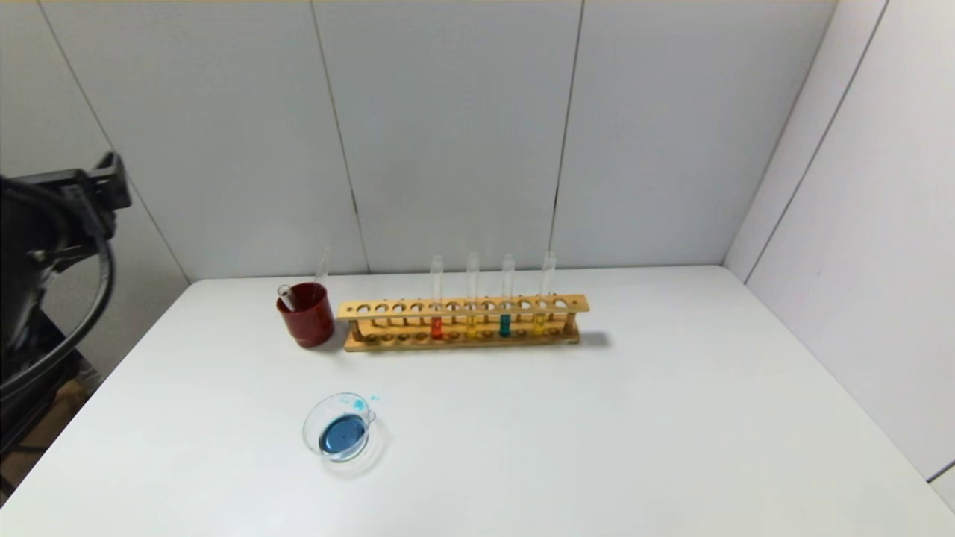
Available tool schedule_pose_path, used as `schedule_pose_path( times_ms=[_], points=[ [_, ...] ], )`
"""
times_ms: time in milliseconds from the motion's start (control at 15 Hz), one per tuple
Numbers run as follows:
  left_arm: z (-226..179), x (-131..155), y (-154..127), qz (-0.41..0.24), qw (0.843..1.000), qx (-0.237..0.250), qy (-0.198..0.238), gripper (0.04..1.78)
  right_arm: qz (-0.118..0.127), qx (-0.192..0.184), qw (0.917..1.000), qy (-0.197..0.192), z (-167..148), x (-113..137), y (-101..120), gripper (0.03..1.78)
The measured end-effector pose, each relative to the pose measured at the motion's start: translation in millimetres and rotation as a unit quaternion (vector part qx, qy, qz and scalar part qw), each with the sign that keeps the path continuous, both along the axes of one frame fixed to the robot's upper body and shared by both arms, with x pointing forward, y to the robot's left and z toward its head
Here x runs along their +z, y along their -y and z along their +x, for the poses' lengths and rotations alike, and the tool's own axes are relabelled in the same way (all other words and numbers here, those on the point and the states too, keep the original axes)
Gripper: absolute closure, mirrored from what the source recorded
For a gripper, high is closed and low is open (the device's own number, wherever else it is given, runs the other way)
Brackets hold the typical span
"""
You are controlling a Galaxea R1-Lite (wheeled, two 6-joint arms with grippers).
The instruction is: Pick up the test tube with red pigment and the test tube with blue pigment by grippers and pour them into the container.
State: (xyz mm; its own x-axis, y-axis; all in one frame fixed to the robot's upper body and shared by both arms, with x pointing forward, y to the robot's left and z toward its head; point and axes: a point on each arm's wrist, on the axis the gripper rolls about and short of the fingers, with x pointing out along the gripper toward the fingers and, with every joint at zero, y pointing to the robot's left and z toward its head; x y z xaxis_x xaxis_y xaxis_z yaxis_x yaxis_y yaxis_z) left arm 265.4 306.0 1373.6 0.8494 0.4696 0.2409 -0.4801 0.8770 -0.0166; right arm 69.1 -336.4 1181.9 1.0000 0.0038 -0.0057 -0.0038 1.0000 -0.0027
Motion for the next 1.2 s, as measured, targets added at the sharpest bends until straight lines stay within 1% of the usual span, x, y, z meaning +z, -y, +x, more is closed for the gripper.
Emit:
schedule_pose_path(
  times_ms=[133, 267, 400, 600, 667, 800, 867, 1000, 1067, 1133, 1200],
  points=[
    [-48, -8, -13, 0.016, 1.0, -0.006, -0.005, 0.07, 0.0, 0.0, 1.0, 0.0, 0, 0, 0, 0.06],
    [-86, -16, -22, 0.027, 1.0, -0.011, -0.004, 0.07, 0.0, 0.0, 1.0, 0.0, 0, 0, 0, 0.06],
    [-121, -23, -31, 0.032, 0.999, -0.01, 0.006, 0.07, 0.0, 0.0, 1.0, 0.0, 0, 0, 0, 0.06],
    [-165, -28, -39, 0.035, 0.999, 0.009, 0.025, 0.07, 0.0, 0.0, 1.0, 0.0, 0, 0, 0, 0.06],
    [-177, -27, -39, 0.03, 0.999, 0.003, 0.037, 0.07, 0.0, 0.0, 1.0, 0.0, 0, 0, 0, 0.06],
    [-190, -22, -39, 0.02, 0.996, -0.037, 0.076, 0.07, 0.0, 0.0, 1.0, 0.0, 0, 0, 0, 0.06],
    [-195, -22, -38, 0.03, 0.994, -0.061, 0.088, 0.07, 0.0, 0.0, 1.0, 0.0, 0, 0, 0, 0.06],
    [-206, -26, -35, 0.08, 0.985, -0.115, 0.097, 0.07, 0.0, 0.0, 1.0, 0.0, 0, 0, 0, 0.06],
    [-210, -32, -33, 0.107, 0.98, -0.14, 0.093, 0.07, 0.0, 0.0, 1.0, 0.0, 0, 0, 0, 0.06],
    [-215, -36, -32, 0.119, 0.976, -0.155, 0.095, 0.07, 0.0, 0.0, 1.0, 0.0, 0, 0, 0, 0.06],
    [-219, -41, -30, 0.122, 0.975, -0.157, 0.097, 0.07, 0.0, 0.0, 1.0, 0.0, 0, 0, 0, 0.06]
  ],
)
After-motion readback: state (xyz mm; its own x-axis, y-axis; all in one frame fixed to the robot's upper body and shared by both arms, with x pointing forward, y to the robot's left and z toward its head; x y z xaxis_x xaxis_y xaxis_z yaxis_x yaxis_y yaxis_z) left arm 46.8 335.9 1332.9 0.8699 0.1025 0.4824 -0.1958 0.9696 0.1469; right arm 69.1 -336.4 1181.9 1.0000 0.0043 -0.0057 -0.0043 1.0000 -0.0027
